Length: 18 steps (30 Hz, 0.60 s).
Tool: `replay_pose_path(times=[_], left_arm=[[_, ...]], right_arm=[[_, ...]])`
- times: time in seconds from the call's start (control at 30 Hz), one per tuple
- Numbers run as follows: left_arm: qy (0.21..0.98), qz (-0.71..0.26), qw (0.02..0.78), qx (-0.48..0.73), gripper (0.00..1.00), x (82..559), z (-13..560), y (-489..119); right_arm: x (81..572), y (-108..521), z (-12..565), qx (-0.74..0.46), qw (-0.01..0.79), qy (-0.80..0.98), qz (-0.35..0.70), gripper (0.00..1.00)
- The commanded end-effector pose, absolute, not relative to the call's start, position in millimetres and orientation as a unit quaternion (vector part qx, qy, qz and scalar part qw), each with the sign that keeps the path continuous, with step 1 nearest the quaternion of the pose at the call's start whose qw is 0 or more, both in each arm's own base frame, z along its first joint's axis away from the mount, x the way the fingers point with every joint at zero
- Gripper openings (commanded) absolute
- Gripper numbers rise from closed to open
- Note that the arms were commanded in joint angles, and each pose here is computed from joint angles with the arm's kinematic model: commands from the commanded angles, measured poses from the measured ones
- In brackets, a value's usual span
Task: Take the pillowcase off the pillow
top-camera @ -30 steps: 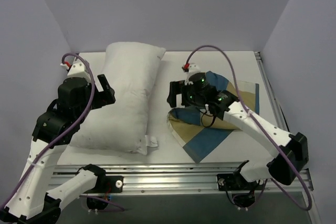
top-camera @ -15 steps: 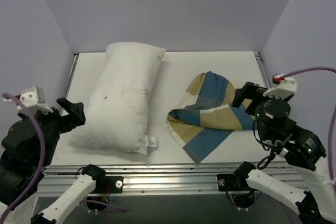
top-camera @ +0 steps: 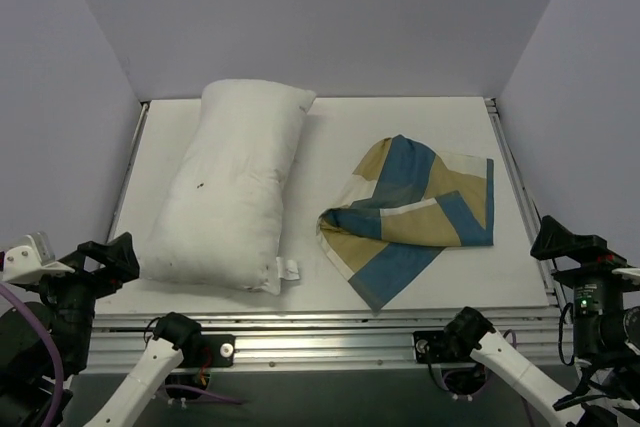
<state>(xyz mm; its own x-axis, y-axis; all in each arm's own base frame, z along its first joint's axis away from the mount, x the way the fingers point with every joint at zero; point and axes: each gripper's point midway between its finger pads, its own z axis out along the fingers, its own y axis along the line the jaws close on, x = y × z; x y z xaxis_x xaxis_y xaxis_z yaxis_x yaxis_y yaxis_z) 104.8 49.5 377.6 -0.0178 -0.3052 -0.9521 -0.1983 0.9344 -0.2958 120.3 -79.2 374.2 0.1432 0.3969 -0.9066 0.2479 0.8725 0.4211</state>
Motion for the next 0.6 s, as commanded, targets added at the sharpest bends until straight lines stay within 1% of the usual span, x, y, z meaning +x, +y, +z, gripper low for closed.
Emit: replay_pose_path(times=[0.0, 0.57], left_arm=[[0.704, -0.031, 0.684, -0.188, 0.94, 104.0, 373.7, 54.8], [0.715, -0.018, 0.667, -0.208, 0.94, 107.7, 360.9, 57.7]], right_arm=[[110.2, -98.5, 378.3, 0.276, 0.729, 0.625, 0.049, 1.0], [124.1, -84.7, 377.3, 0.252, 0.717, 0.648, 0.048, 1.0]])
